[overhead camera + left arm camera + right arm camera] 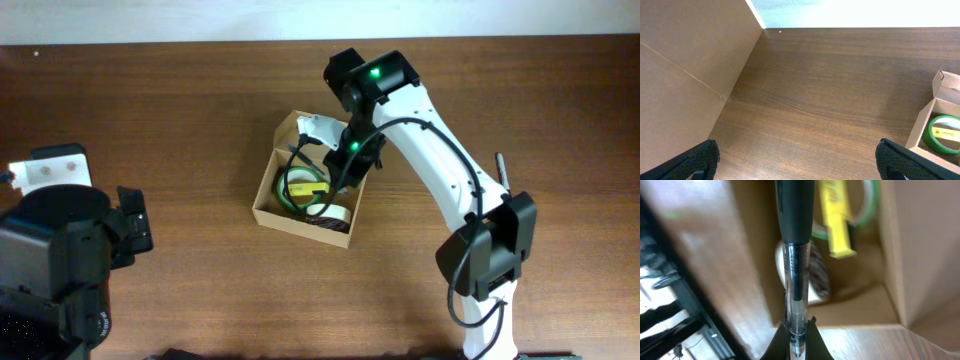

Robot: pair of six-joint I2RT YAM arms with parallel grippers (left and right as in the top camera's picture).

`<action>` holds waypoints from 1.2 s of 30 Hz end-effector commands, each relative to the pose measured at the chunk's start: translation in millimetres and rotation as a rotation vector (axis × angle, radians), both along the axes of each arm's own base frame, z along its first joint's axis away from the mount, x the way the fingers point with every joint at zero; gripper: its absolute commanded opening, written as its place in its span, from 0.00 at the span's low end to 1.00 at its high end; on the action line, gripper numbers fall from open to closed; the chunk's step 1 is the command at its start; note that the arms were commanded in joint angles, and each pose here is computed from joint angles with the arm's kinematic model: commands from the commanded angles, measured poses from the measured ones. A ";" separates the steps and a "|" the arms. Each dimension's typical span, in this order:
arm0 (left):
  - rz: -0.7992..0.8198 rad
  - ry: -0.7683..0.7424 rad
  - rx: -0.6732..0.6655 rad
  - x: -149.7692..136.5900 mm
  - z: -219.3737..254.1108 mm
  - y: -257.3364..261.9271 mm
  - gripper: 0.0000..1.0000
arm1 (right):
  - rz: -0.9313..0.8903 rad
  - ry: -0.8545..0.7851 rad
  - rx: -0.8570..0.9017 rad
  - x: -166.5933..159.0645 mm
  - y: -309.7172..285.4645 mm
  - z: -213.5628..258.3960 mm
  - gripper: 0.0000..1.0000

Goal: Pack container
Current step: 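Carry the clear pen with the right gripper into the box and release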

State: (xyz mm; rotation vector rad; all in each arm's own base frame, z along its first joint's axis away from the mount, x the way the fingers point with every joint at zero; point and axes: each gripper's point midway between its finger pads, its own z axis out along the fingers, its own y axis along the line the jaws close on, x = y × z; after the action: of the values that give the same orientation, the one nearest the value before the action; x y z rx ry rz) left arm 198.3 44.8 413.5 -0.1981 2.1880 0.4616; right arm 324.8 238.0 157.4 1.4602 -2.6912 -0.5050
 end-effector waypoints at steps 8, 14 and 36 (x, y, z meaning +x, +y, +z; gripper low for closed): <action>0.014 -0.009 -0.008 -1.7 0.2 1.8 1.00 | -0.062 -0.001 -0.216 18.7 -23.5 -47.5 0.04; 0.014 -0.010 -0.007 -1.6 0.4 1.9 0.99 | -0.060 0.021 -0.225 19.0 -22.5 -58.1 0.04; 0.018 -0.022 -0.007 -0.2 2.5 2.3 1.00 | 0.056 0.065 -0.268 -22.6 8.9 -93.5 0.50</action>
State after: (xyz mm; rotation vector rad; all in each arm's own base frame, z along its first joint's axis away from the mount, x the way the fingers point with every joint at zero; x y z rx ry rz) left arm 200.0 44.4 415.3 -0.2024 2.1778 0.4559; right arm 299.3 254.4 67.6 1.4505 -2.5343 -0.1917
